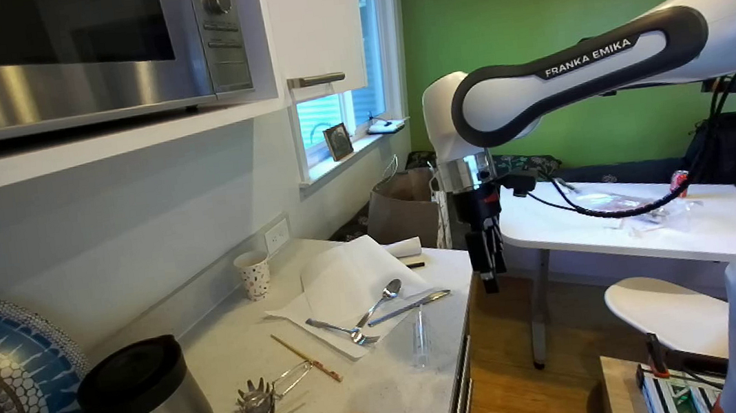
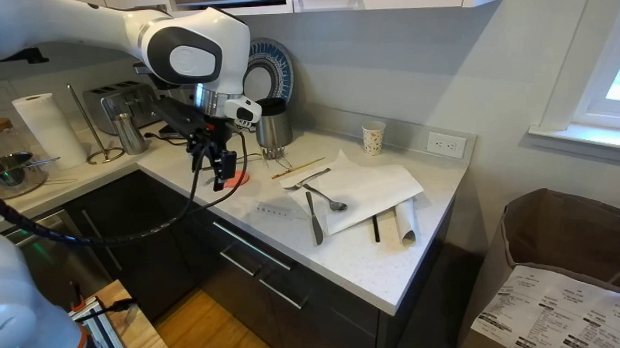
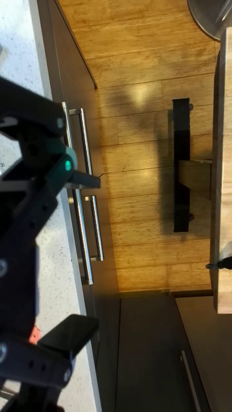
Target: Pick up the silver fork from the white kitchen paper on the kitchen counter and put it on the pink lunch box lid
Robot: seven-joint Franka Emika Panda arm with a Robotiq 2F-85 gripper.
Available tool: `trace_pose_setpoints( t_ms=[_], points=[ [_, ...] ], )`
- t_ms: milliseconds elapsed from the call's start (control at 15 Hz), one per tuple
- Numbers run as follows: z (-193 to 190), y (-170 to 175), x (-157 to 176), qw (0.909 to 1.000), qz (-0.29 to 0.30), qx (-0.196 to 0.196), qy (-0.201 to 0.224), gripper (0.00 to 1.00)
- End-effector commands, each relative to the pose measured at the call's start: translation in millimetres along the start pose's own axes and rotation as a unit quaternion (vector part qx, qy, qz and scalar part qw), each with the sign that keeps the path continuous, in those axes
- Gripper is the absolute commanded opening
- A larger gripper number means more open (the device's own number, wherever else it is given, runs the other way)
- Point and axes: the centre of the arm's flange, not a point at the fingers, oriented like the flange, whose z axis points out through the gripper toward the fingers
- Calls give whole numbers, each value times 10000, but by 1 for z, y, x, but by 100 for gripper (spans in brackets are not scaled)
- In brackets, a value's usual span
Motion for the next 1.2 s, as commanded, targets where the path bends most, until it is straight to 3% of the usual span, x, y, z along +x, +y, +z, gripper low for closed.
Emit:
trace_pose_setpoints(
  t_ms=[0,467,733,1133],
  points=[
    [0,0,0,10000,0,0,0,100],
    [-4,-4,9,9999,85,77,70,100],
    [-17,-16,41,9975,362,-231,557,100],
    [-20,-22,99,9866,759,-473,1362,100]
  ],
)
